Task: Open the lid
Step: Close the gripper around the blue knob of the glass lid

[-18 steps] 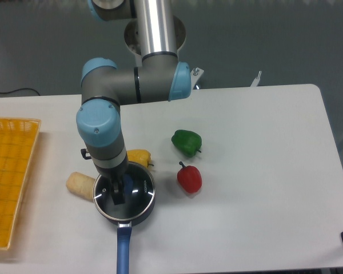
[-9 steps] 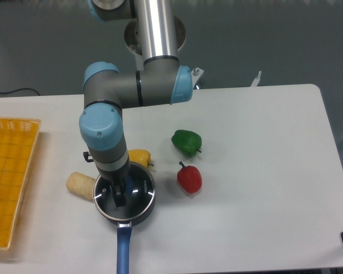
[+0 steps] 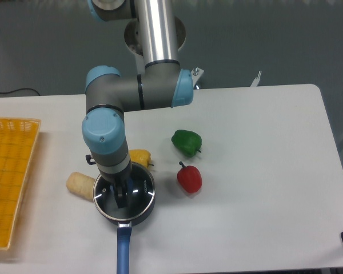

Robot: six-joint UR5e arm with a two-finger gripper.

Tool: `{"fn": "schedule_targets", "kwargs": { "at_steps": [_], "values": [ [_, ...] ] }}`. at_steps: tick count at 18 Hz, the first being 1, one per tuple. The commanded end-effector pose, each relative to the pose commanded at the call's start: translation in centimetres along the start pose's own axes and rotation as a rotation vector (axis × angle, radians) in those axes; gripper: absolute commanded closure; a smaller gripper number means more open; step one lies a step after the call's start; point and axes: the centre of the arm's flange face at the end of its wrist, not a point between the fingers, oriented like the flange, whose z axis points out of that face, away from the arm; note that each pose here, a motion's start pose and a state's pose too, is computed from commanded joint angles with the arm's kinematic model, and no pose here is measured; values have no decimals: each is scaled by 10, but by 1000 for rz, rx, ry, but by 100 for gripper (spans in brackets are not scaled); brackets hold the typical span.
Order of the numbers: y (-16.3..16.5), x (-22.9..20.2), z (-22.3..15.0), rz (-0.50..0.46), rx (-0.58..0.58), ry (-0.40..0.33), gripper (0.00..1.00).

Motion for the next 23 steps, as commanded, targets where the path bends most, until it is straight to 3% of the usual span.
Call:
{"fn": "schedule_targets", "kwargs": {
  "at_steps": [7,12,15,23],
  "values": [
    [0,0,6,0,-1,11,2],
    [0,1,6,-2,-2,11,14],
    [1,1,6,-2,-4,10,26],
    [1,2,6,-2,-6,12,37]
  ]
}}
